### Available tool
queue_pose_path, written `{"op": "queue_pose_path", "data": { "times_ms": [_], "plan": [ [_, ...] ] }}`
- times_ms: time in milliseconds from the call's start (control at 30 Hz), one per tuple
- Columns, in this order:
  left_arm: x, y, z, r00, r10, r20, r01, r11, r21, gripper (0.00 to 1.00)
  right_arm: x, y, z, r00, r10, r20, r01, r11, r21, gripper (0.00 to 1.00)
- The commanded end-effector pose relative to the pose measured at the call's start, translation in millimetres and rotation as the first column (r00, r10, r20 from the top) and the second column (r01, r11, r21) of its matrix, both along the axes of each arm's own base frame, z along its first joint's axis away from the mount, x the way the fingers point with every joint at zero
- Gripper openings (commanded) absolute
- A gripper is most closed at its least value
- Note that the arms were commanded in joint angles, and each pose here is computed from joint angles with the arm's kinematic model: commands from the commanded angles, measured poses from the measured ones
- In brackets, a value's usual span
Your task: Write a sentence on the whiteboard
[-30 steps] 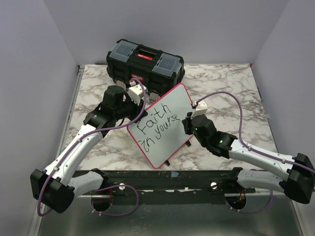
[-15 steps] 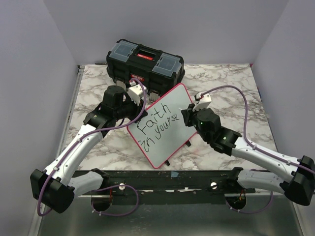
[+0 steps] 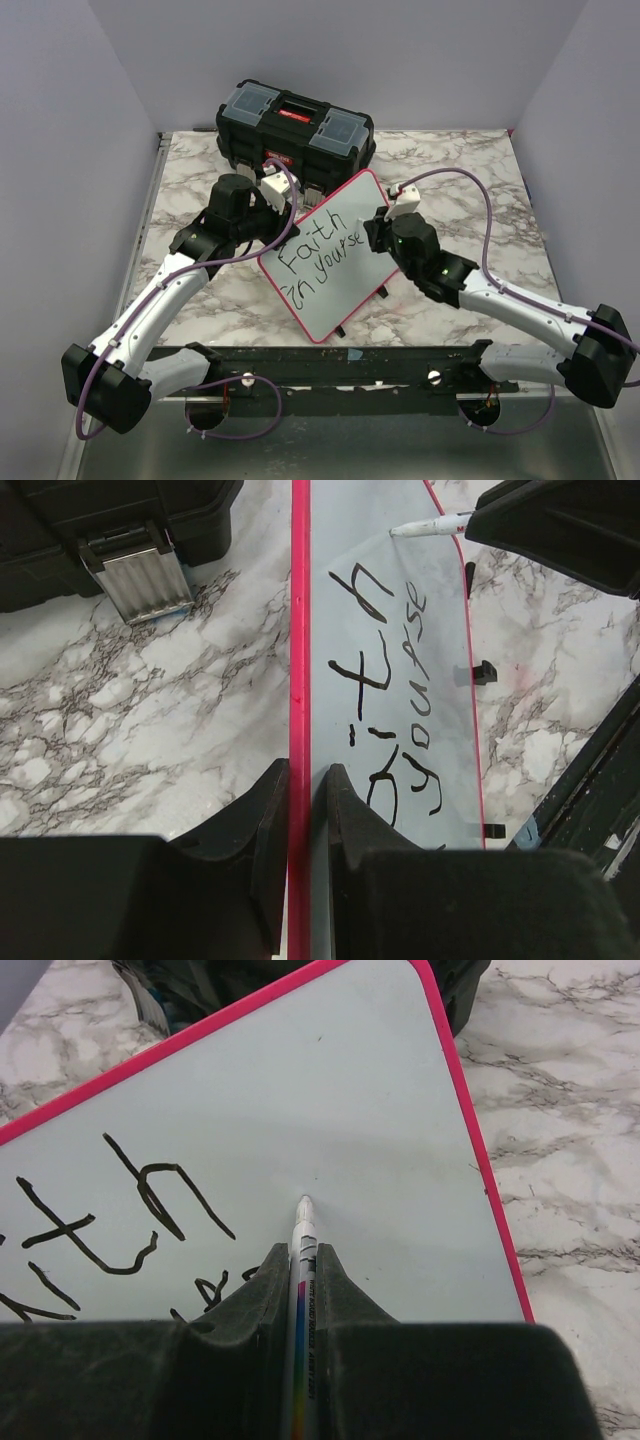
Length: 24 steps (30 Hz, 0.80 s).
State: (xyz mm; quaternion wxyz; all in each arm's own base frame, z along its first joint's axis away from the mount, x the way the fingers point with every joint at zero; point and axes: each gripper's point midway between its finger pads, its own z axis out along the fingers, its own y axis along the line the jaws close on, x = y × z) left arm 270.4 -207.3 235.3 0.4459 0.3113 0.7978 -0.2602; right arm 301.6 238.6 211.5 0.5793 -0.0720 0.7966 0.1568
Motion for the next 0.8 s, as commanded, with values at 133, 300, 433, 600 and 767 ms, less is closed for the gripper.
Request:
{"op": "queue_pose_path", "data": {
  "times_ms": [133, 300, 433, 600, 767],
  "plan": [
    [2.7, -0.2, 8.0, 0.998, -0.026, 0.063, 0.025, 0.999, 0.02, 0.0, -7.8, 6.4, -5.2, 0.999, 0.049, -0.02, -0.048, 0.997, 0.056, 0.01],
    [2.8, -0.2, 8.0, 0.998, -0.027, 0.064, 0.025, 0.999, 0.02, 0.0, -14.7, 2.6, -17.2, 0.997, 0.055, -0.047, -0.053, 0.997, 0.059, 0.01],
    [2.7, -0.3, 8.2, 0.998, -0.026, 0.063, 0.025, 1.0, 0.019, 0.0, -20.2, -1.2, -26.5, 0.996, 0.058, -0.066, -0.054, 0.997, 0.056, 0.01],
    [2.6, 0.0, 8.6, 0.998, -0.026, 0.065, 0.025, 1.0, 0.019, 0.0, -26.4, -7.1, -36.2, 0.995, 0.052, -0.086, -0.047, 0.997, 0.057, 0.01],
    [2.9, 0.1, 8.7, 0.997, -0.025, 0.066, 0.024, 1.0, 0.02, 0.0, -29.6, -12.4, -41.5, 0.994, 0.042, -0.097, -0.037, 0.998, 0.051, 0.01]
  ]
}}
